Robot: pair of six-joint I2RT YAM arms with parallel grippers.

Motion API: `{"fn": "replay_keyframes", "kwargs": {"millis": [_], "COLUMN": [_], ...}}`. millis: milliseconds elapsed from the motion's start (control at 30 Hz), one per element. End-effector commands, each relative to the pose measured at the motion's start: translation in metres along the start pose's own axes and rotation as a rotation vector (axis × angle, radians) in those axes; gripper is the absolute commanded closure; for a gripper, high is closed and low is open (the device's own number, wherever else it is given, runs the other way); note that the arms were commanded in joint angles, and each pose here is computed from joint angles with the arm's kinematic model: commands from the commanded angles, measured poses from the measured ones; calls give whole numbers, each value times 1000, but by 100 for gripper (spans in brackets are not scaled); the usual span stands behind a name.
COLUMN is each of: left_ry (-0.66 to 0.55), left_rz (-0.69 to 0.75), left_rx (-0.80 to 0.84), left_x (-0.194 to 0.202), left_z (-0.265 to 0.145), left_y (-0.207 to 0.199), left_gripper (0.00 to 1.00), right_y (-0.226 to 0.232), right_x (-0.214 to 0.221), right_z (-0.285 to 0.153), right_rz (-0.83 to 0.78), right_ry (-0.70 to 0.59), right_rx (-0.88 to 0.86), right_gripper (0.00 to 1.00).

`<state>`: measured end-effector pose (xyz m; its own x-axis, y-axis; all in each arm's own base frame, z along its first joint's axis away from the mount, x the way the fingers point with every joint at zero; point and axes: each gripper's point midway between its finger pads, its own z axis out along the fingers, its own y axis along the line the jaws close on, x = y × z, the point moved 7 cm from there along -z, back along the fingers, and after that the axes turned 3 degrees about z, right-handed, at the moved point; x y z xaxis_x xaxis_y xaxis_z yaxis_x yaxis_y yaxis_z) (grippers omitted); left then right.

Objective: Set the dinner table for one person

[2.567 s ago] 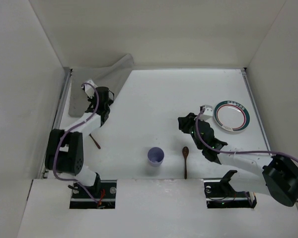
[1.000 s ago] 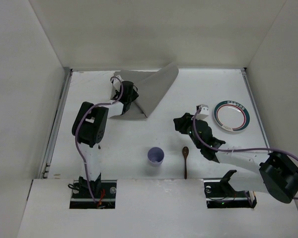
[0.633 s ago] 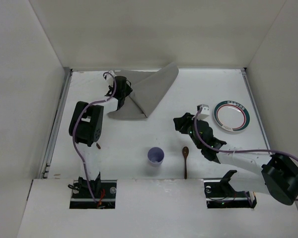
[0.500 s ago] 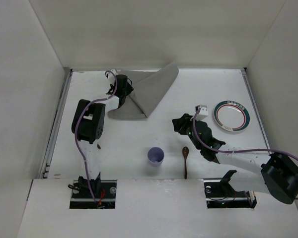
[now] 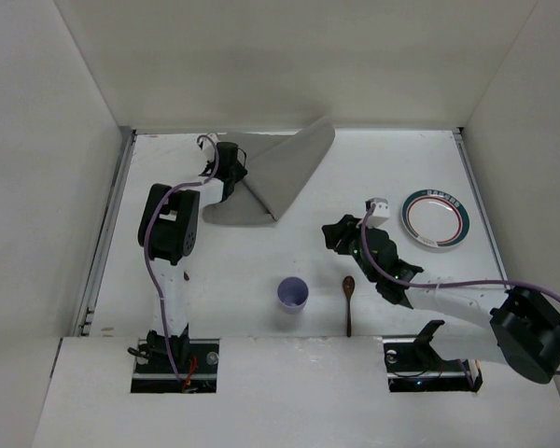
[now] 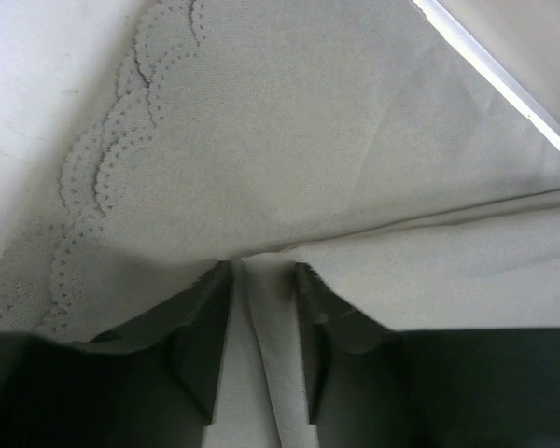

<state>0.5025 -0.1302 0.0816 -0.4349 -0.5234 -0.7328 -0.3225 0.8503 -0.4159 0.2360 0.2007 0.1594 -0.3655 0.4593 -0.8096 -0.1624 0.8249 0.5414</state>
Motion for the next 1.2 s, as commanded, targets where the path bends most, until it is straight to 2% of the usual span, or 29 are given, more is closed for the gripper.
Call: {"fn": "replay_keyframes", "kwargs": {"millis": [0, 100, 233, 400, 567, 700, 800, 900, 1000, 1067, 1167], "left_ry": [-39, -39, -39, -132, -188, -192, -144, -64, 8, 24, 9], "left_rz": [-4, 1, -3, -24, 24, 153, 229, 286, 302, 306, 297], "left_rx": [34, 39, 37, 115, 367, 594, 746, 859, 921, 932, 893], "left_x": [-18, -19, -17, -39, -53, -27, 7, 53, 93, 105, 100], "left_z": [-2, -1, -1, -39, -108, -161, -185, -199, -201, -203, -201], "left_y": [-13, -15, -14, -27, -100, -170, -214, -247, -266, -270, -260], "left_gripper": [76, 81, 93, 98, 98, 97, 95, 89, 74, 59, 50], "right_y": [19, 19, 19, 20, 18, 7, -10, -22, -34, -39, -43], "right_x": [-14, -15, -17, -25, -40, -60, -73, -85, -92, -96, -95], "right_z": [3, 2, 1, -6, -21, -39, -54, -68, -80, -85, -86], "right_rz": [6, 8, 11, 25, 67, 121, 168, 220, 282, 302, 320], "right_ry": [-41, -45, -51, -84, -151, -255, -346, -415, -475, -501, -501], "right_rx": [-52, -54, -55, -60, -63, -17, 59, 98, 114, 114, 120], "right_gripper": [49, 49, 49, 49, 39, 38, 38, 38, 41, 42, 45]}}
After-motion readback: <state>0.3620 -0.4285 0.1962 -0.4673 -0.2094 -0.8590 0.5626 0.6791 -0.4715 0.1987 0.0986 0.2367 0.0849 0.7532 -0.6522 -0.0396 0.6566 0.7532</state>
